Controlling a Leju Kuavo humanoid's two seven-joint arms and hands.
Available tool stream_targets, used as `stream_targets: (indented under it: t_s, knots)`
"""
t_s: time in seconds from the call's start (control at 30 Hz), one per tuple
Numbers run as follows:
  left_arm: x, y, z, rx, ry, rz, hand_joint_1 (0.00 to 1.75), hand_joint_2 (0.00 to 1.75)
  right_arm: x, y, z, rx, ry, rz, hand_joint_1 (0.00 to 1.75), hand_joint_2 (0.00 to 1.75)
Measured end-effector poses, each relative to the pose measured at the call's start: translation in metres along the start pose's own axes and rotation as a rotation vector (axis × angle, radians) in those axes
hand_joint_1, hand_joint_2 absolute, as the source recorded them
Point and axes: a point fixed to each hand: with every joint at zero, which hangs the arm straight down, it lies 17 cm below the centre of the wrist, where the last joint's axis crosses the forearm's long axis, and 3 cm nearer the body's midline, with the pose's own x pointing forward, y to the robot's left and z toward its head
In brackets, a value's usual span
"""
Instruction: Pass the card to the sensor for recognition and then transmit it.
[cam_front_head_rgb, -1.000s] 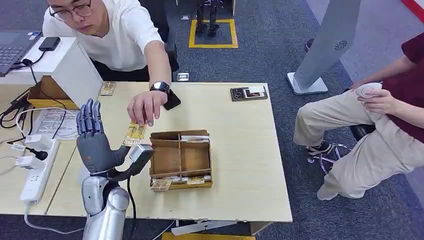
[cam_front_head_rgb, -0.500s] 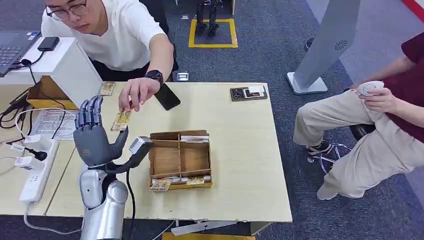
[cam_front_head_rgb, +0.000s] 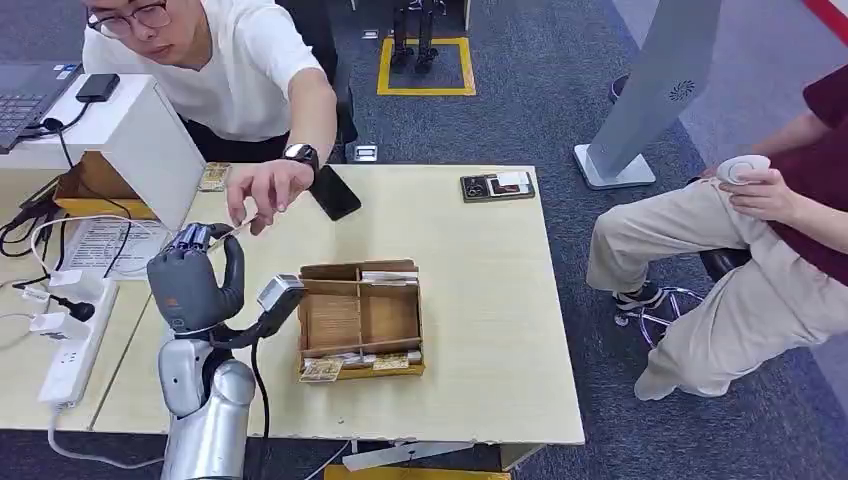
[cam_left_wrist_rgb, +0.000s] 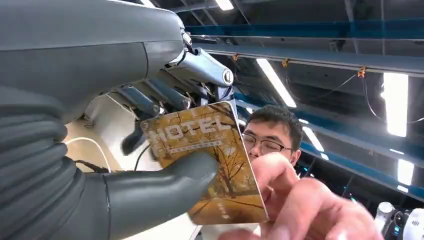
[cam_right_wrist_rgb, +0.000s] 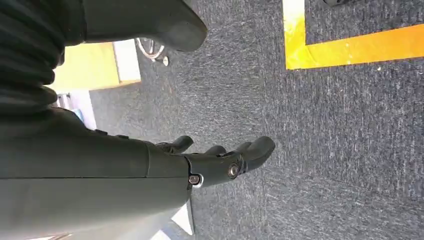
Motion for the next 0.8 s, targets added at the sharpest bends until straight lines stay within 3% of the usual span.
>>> stream_targets:
  t_s: [0.8]
  knots:
    - [0.0000, 0.0042, -0.0010, 0.016, -0.015, 0.010, 1.75, 1.75, -0.0001, -0.0002, 0.0000, -0.002, 0.000, 0.000, 0.00, 1.75]
